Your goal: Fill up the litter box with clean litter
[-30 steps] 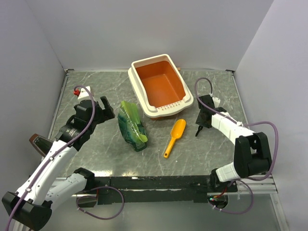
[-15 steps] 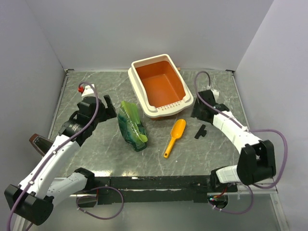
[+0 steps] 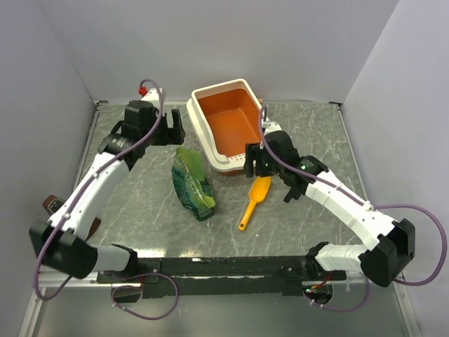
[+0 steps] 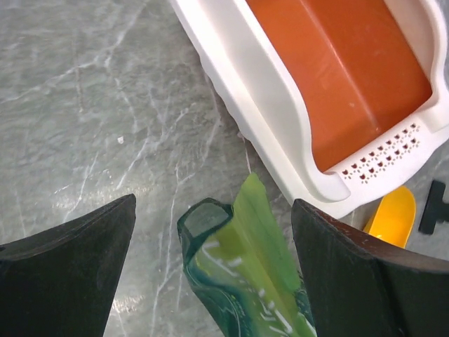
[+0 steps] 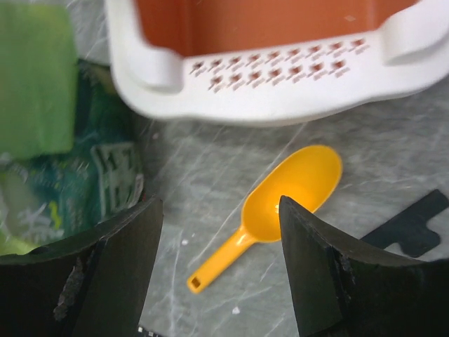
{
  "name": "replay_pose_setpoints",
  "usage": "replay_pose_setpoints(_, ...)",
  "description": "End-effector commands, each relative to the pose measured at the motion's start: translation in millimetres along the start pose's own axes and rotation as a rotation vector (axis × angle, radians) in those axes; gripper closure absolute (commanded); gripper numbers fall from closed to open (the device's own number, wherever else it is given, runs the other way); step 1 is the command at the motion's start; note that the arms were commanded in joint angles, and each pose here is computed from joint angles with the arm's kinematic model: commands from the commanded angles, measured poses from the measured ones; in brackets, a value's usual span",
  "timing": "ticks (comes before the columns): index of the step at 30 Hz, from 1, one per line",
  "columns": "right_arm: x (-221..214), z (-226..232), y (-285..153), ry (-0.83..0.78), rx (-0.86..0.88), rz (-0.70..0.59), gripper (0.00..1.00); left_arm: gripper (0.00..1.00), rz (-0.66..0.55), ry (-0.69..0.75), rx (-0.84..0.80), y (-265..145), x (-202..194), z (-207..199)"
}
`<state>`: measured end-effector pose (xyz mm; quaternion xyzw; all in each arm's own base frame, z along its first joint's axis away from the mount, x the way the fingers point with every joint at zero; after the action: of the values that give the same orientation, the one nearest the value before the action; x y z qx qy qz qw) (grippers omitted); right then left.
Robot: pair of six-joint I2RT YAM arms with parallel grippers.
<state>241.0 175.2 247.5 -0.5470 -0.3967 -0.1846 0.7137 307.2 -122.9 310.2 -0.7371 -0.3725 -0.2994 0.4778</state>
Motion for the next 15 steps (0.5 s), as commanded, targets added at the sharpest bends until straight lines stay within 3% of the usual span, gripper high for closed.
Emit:
replay_pose_setpoints(1,-9.2,18.0,-23.1,-0.048,0.109,-0.033,0.25,0.03,0.067,0.088,-0.166,19.3,11.7,-8.9)
replay_pose_setpoints(9,-30.5,36.2,-31.1,-0.052,0.288,-0.034,0.24,0.03,0.24,0.16,-0.371,50.1,-6.6,-22.1)
replay_pose_setpoints(15,-38.6,37.7,-39.9,-0.054,0.334,-0.064,0.24,0.03,0.383,0.187,-0.392,71.1,-25.6,-16.7)
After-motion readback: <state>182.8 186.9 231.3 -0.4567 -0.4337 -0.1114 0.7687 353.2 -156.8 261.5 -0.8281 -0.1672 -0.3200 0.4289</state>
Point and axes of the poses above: each gripper's point midway between its finger pads, its own y axis out along the fingers, its own z axis along the line the jaws close on, x = y × z, the point moved 7 cm from there along -y, back along the fingers, and after that the axes turned 9 degrees about -y, right-handed, at the moved point
